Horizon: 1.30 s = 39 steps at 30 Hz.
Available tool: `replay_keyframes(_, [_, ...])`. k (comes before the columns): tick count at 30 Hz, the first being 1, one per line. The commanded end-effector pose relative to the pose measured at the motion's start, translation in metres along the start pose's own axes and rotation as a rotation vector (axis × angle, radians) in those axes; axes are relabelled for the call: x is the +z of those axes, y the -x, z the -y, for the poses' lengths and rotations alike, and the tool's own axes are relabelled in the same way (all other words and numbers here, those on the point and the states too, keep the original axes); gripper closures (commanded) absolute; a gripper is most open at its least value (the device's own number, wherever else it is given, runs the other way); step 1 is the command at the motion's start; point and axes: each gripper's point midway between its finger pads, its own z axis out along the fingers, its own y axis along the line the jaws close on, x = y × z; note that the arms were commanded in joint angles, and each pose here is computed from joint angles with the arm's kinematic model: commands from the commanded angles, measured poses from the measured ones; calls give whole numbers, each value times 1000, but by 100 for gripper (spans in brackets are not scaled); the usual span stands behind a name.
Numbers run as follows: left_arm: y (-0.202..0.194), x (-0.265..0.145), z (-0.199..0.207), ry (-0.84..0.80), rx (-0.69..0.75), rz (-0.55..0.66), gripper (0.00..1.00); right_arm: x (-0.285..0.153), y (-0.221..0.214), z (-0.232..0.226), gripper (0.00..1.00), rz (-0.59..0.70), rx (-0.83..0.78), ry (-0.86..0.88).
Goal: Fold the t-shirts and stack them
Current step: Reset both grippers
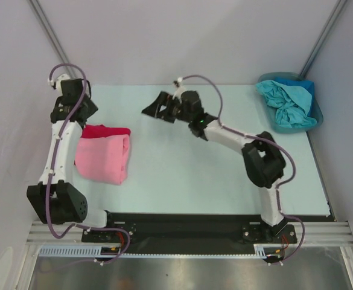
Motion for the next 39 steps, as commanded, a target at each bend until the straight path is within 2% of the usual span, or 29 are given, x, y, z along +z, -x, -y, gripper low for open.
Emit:
replay_keyframes(1, [9,-41,78,-349,36,63,55,-63,71,-12,4,148,-176,-136])
replay_keyframes(3, [2,-71,126,-542,91,137,55,-94,86,4,3,198,-219,-231])
replay_keyframes(4, [-20,-71,135,-583,123,117,55,-107,77,20,3,191,-234,-293])
replay_keyframes(5, [-35,-87,154,-668,166,120,54,-135,95,13,3,265,-313,-362])
replay_keyframes(6, [-40,-93,168,-721,178,137,54,-149,98,16,2,293,-344,-411])
replay_keyframes(9, [-87,-104,196,-807,266,92,54,-203,95,37,0,354,-396,-575])
replay_keyframes(10, [-104,-103,197,-809,284,63,54,-216,96,47,0,374,-398,-628])
replay_keyframes(11, [-124,-111,207,-836,302,35,53,-228,72,75,0,315,-387,-701])
replay_keyframes(13, [-158,-108,210,-832,332,-12,53,-246,62,88,0,314,-364,-747])
replay_keyframes(14, [-177,-114,215,-844,348,-33,53,-255,38,111,0,267,-345,-791])
replay_keyframes(18, [-234,-119,214,-847,392,-79,53,-277,-8,140,0,227,-288,-823])
replay_keyframes(20, [-264,-119,204,-836,464,-96,52,-289,-19,148,0,229,-288,-845])
replay_keyframes(21, [-265,-118,206,-834,464,-67,52,-299,-35,161,1,205,-287,-873])
replay_keyframes(26, [-274,-112,196,-825,479,-56,50,-326,-32,160,0,269,-300,-880])
replay_keyframes(29, [-277,-123,201,-863,465,-81,51,-327,-29,157,0,303,-291,-853])
replay_keyframes(39, [-290,-133,178,-825,499,-73,51,-324,-32,158,0,278,-236,-814])
